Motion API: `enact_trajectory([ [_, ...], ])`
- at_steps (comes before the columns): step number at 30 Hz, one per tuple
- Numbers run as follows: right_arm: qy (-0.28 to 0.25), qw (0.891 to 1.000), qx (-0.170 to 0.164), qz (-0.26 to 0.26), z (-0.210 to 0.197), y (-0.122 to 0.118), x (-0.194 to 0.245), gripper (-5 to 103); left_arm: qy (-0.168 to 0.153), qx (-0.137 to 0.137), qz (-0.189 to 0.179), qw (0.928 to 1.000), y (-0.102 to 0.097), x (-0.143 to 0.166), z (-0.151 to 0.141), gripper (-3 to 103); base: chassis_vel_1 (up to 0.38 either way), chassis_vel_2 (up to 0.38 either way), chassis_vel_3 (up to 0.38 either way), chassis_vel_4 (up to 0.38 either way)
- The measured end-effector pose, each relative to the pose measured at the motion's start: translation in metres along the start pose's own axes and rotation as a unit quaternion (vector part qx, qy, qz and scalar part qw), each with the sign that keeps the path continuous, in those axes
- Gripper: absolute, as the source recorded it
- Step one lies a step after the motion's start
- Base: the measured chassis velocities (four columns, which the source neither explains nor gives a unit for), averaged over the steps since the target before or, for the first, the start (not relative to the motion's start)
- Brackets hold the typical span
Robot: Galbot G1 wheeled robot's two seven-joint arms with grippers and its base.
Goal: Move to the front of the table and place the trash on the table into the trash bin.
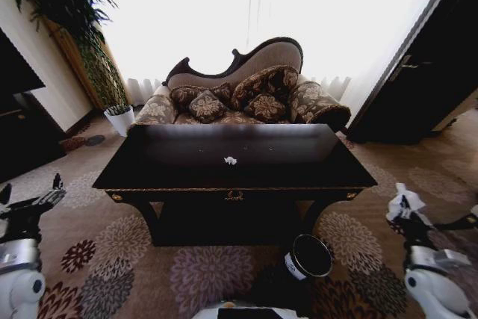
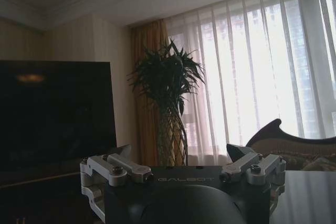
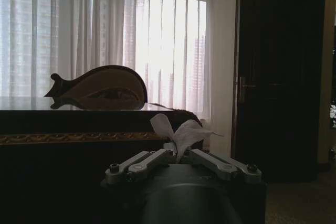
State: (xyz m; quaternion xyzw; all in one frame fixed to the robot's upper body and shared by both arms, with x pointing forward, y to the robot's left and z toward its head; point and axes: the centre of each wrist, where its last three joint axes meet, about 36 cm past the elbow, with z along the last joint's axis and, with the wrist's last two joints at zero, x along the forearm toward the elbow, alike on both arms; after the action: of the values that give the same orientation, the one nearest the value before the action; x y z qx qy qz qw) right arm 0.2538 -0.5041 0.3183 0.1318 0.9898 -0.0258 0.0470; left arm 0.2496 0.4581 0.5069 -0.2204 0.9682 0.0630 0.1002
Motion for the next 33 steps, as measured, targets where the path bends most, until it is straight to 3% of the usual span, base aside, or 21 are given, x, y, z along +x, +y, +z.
enact_trajectory([
  [2, 0.03, 0.998, 0.034, -0.042, 0.033, 0.014, 0.026, 0, -0.002, 0.002, 0.0, 1.0, 0.001, -0.001, -0.001, 100, 0.0, 0.0, 0.0, 0.0],
  [7, 0.081, 0.988, 0.073, -0.105, 0.088, 0.035, 0.057, 0, -0.003, 0.005, 0.0, 1.0, 0.0, -0.001, 0.0, 100, 0.0, 0.0, 0.0, 0.0],
  [16, 0.157, 0.97, 0.089, -0.164, 0.148, 0.066, 0.064, 0, -0.004, 0.004, 0.0, 1.0, 0.0, 0.003, -0.002, 100, 0.0, 0.0, 0.0, 0.0],
  [19, 0.181, 0.961, 0.114, -0.175, 0.169, 0.068, 0.057, 0, -0.006, -0.002, -0.002, 1.0, 0.004, 0.006, -0.007, 100, 0.0, 0.0, 0.0, 0.0],
  [23, 0.189, 0.958, 0.129, -0.173, 0.178, 0.067, 0.048, 0, -0.007, -0.005, -0.003, 1.0, 0.007, 0.009, -0.01, 100, 0.0, 0.0, 0.0, 0.0],
  [26, 0.19, 0.956, 0.144, -0.173, 0.186, 0.066, 0.03, 0, -0.008, -0.01, -0.004, 0.9999, 0.009, 0.011, -0.014, 100, 0.0, 0.0, 0.0, 0.0],
  [33, 0.204, 0.939, 0.196, -0.197, 0.206, 0.072, -0.022, 0, -0.007, -0.027, -0.009, 0.9996, 0.014, 0.029, -0.027, 100, 0.0, 0.0, 0.0, 0.0],
])
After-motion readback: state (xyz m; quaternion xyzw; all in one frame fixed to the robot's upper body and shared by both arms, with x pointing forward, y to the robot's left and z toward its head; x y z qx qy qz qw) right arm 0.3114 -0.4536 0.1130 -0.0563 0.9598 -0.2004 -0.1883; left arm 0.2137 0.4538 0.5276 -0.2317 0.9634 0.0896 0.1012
